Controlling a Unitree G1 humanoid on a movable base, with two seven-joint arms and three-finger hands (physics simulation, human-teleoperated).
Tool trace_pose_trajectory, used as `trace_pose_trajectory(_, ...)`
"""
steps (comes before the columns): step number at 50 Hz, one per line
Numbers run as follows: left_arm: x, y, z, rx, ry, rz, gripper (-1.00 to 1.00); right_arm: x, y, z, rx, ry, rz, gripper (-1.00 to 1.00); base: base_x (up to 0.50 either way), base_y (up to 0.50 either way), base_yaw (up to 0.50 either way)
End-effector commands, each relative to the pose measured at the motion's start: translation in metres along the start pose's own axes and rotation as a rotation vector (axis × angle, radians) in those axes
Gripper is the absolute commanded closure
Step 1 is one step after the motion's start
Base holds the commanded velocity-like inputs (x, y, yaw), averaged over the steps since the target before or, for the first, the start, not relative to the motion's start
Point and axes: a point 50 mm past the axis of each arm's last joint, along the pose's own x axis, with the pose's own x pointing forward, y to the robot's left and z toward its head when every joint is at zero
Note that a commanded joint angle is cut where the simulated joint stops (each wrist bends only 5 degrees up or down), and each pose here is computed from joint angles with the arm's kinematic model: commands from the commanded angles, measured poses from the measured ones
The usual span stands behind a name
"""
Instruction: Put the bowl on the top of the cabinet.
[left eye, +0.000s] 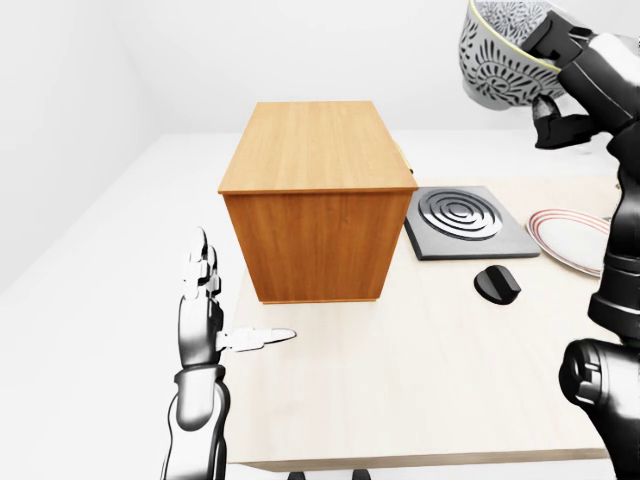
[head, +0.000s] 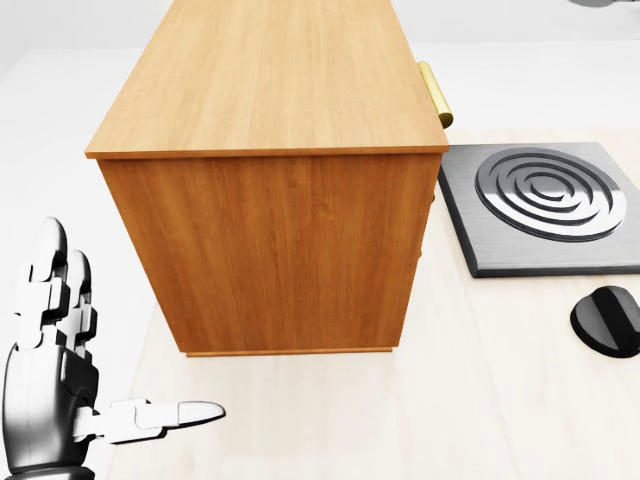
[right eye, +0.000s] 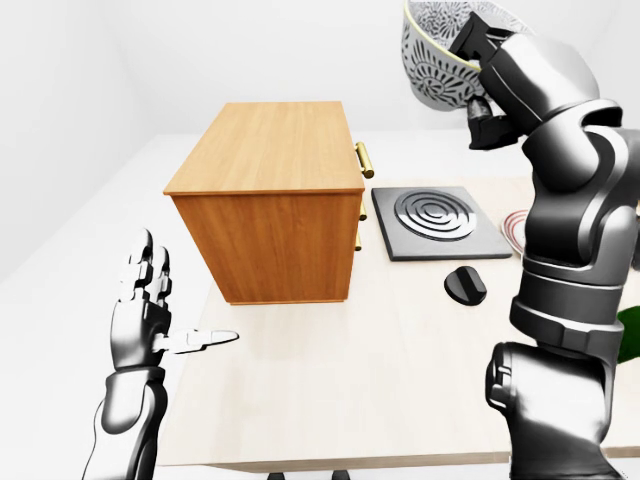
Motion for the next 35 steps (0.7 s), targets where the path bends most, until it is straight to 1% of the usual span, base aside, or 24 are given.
trace_pose_trajectory(1,0.001,0.0,0.0,-0.001,-0.001,0.005,-1.0,0.096,-0.013,-0.006,-0.034,0.21,0.046,1.0,0.0,0.0,0.0)
trace_pose_trajectory(2,0.002,0.001,-0.001,-0.001,0.0,0.008,-1.0,0.103,-0.011,0.003,-0.038,0.206,0.039,1.0,0.0,0.0,0.0)
trace_pose_trajectory(3,0.002,0.001,-0.001,-0.001,0.0,0.008,-1.0,0.103,-0.011,0.003,-0.039,0.209,0.038,1.0,0.0,0.0,0.0)
trace_pose_trajectory(6,0.003,0.001,0.0,-0.001,-0.006,0.012,-1.0,0.111,-0.006,0.019,-0.066,0.185,0.022,1.0,0.0,0.0,0.0)
trace_pose_trajectory(9,0.003,0.0,-0.002,-0.004,0.002,0.008,-1.0,0.116,-0.002,0.033,-0.088,0.158,0.011,1.0,0.0,0.0,0.0)
trace_pose_trajectory(15,0.003,0.0,-0.003,-0.006,0.007,0.004,-1.0,0.123,-0.006,0.059,-0.119,0.098,-0.05,1.0,0.0,0.0,0.0)
trace_pose_trajectory(17,0.003,0.0,-0.002,-0.007,0.006,0.004,-1.0,0.125,-0.005,0.066,-0.089,0.081,-0.051,1.0,0.0,0.0,0.0)
trace_pose_trajectory(18,0.003,0.001,-0.001,-0.009,0.0,0.005,-1.0,0.126,-0.002,0.073,-0.119,0.065,-0.053,1.0,0.0,0.0,0.0)
trace_pose_trajectory(21,0.003,0.001,-0.002,-0.01,0.002,0.003,-1.0,0.128,0.003,0.082,-0.121,0.042,-0.039,1.0,0.0,0.0,0.0)
trace_pose_trajectory(22,0.002,0.001,-0.002,-0.011,0.004,0.0,-1.0,0.129,0.008,0.089,-0.103,0.024,-0.018,1.0,0.0,0.0,0.0)
trace_pose_trajectory(24,0.002,0.001,-0.004,-0.011,0.012,-0.001,-1.0,0.129,0.011,0.092,-0.104,0.017,-0.009,1.0,0.0,0.0,0.0)
trace_pose_trajectory(26,0.001,0.001,-0.003,-0.013,0.011,-0.002,-1.0,0.13,0.025,0.105,-0.104,-0.015,0.021,1.0,0.0,0.0,0.0)
trace_pose_trajectory(29,0.001,0.0,-0.002,-0.014,0.009,-0.007,-1.0,0.13,0.035,0.113,-0.101,-0.038,0.041,1.0,0.0,0.0,0.0)
trace_pose_trajectory(32,0.0,0.0,-0.001,-0.016,0.002,-0.009,-1.0,0.13,0.051,0.129,-0.104,-0.079,0.067,1.0,0.0,0.0,0.0)
trace_pose_trajectory(35,0.001,0.0,0.0,-0.017,0.001,-0.012,-1.0,0.129,0.058,0.138,-0.101,-0.101,0.082,1.0,0.0,0.0,0.0)
